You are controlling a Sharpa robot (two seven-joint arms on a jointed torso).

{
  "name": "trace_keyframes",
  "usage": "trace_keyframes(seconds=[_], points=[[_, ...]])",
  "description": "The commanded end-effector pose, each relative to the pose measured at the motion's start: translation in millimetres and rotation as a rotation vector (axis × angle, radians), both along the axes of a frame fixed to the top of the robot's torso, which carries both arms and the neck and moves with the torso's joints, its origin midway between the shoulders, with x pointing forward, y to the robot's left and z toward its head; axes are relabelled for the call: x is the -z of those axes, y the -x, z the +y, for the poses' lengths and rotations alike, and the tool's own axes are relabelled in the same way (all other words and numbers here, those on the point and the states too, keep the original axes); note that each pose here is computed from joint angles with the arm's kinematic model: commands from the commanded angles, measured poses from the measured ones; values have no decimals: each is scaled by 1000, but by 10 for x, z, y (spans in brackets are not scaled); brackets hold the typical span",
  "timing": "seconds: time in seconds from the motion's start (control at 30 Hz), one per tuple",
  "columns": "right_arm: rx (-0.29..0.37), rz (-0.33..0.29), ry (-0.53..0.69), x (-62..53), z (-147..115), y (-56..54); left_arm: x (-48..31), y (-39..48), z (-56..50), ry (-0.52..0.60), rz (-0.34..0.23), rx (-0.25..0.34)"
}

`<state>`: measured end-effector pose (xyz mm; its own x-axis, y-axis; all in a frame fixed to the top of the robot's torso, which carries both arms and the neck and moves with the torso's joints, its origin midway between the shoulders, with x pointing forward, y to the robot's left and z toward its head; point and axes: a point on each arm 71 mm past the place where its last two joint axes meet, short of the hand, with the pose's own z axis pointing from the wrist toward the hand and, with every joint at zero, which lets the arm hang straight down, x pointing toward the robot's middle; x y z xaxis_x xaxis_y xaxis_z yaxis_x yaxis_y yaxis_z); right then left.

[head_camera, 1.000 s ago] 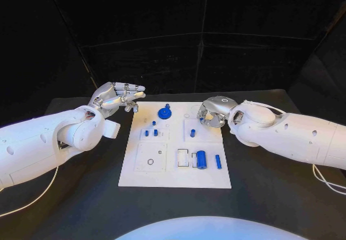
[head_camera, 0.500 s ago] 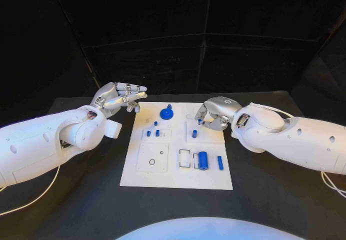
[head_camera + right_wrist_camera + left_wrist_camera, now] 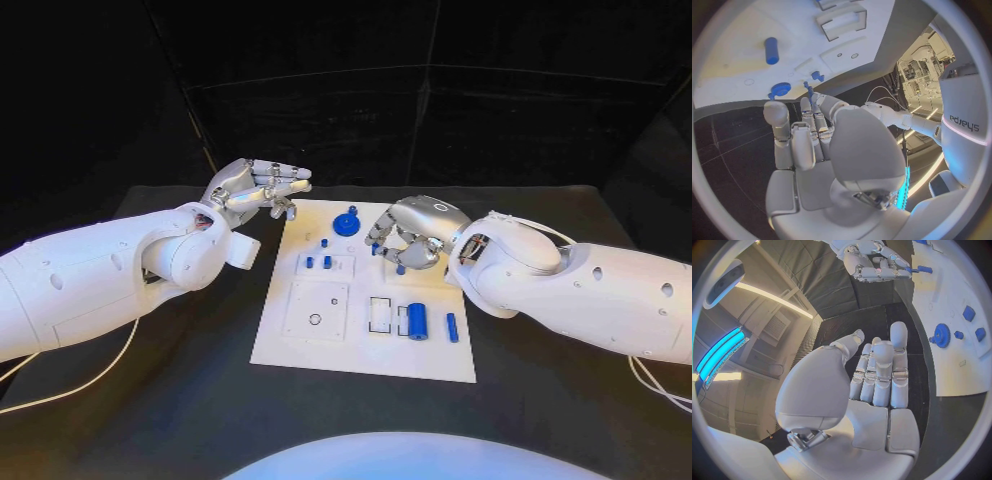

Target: Assemble the parts on the task board

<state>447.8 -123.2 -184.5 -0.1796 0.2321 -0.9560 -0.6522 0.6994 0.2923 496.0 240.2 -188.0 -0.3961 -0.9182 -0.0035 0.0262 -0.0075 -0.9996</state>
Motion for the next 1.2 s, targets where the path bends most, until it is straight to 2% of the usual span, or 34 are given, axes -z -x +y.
trace_keyframes(seconds=[0.03,0.33,0.7,1.0,1.2], points=[[-31,-15,-40,-28,99,-6,-14,-3,-21,12,-6,10],[-92,-57,-106,19,339,-9,-14,-7,-51,14,-8,15],[-131,-28,-131,365,559,65,-14,-11,-82,17,-10,19],[-144,19,-101,557,636,102,-14,-12,-95,18,-10,21],[-155,58,-53,710,615,168,-13,-12,-97,18,-8,23]])
